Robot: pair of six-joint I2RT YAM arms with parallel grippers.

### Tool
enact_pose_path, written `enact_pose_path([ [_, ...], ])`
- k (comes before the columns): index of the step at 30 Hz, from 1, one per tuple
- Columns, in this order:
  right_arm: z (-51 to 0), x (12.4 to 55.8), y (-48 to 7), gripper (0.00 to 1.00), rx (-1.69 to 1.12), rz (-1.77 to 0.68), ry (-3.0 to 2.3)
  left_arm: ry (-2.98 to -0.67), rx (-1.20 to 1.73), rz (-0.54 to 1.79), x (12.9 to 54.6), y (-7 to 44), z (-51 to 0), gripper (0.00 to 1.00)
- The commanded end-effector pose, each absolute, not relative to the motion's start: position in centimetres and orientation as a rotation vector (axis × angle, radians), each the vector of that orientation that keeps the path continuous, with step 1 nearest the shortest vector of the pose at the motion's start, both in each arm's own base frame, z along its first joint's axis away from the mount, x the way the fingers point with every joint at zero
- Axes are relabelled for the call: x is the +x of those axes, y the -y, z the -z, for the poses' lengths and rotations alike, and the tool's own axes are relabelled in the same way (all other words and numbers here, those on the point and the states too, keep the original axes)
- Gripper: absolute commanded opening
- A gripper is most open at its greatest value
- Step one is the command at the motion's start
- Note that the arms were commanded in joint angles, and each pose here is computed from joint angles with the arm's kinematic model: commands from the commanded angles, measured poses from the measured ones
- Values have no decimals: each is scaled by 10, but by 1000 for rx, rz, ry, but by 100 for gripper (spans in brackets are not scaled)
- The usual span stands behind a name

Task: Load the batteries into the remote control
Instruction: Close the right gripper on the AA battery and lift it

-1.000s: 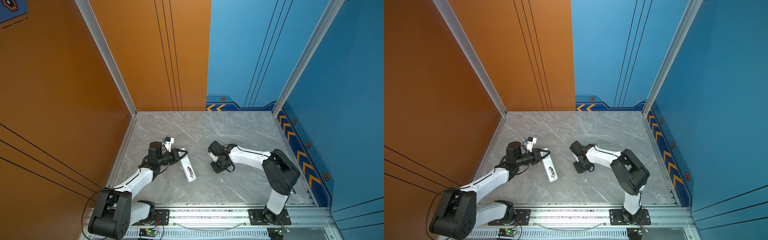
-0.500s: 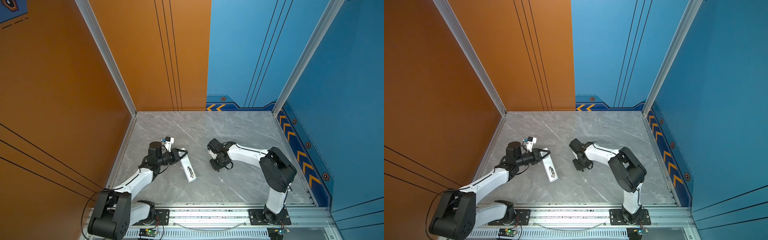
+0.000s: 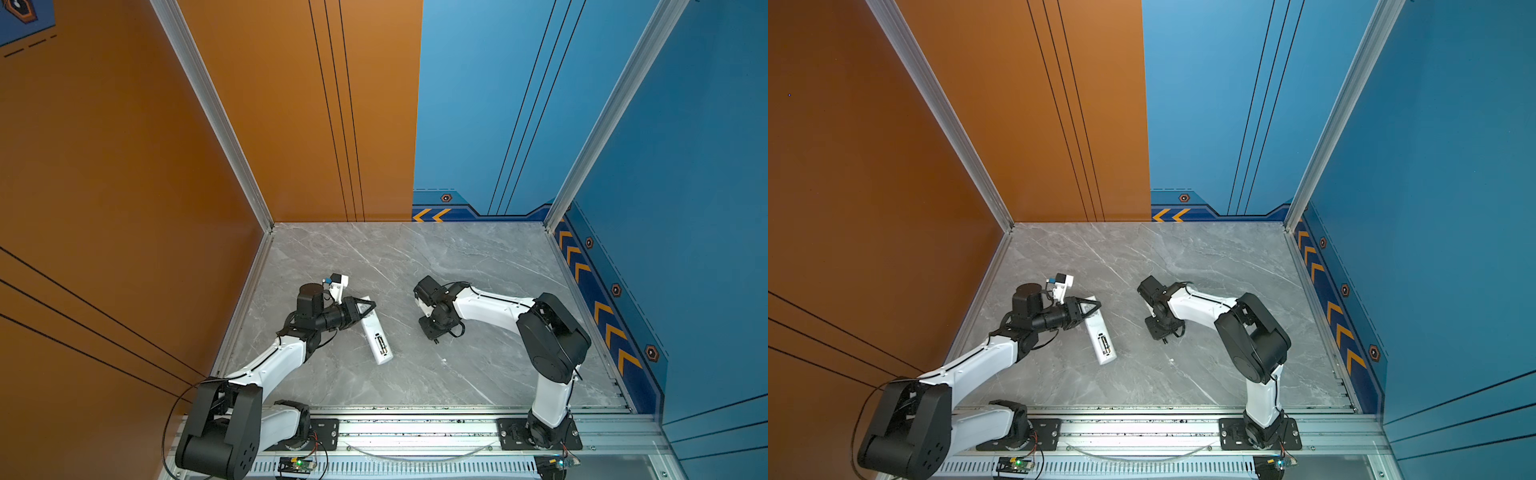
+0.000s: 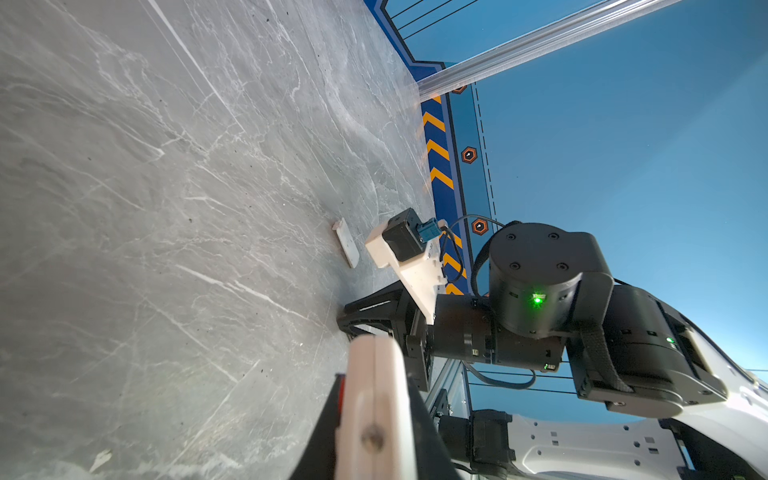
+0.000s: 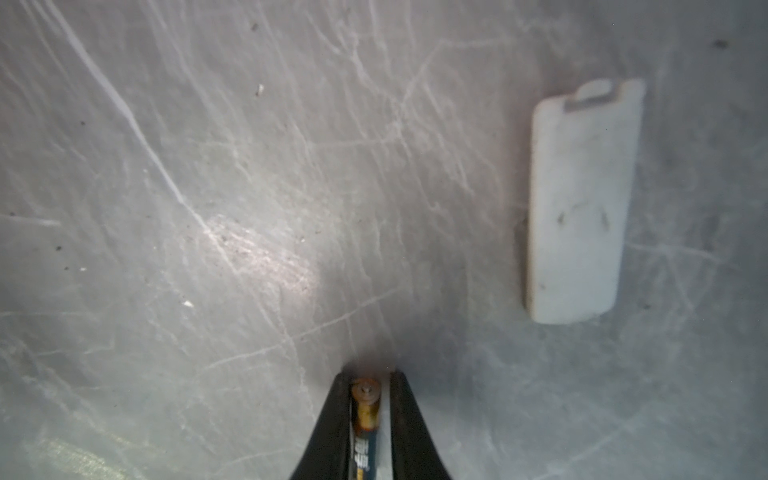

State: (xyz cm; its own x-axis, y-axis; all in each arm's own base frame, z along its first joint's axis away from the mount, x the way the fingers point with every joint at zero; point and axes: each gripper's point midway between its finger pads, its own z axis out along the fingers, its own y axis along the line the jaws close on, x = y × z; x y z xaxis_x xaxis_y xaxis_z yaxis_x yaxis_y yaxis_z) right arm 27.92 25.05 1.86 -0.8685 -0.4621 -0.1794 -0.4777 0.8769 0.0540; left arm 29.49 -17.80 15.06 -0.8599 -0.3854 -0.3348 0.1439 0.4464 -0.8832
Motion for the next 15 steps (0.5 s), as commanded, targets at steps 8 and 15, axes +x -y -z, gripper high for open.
enact_pose_path([
  [8,15,266,-229,8,-776,-3,-2967,-2195,-185,1403,295,178,-150,0],
  [15,9,267,-230,4,-774,-17,-2949,-2194,-185,1396,294,179,-150,0],
])
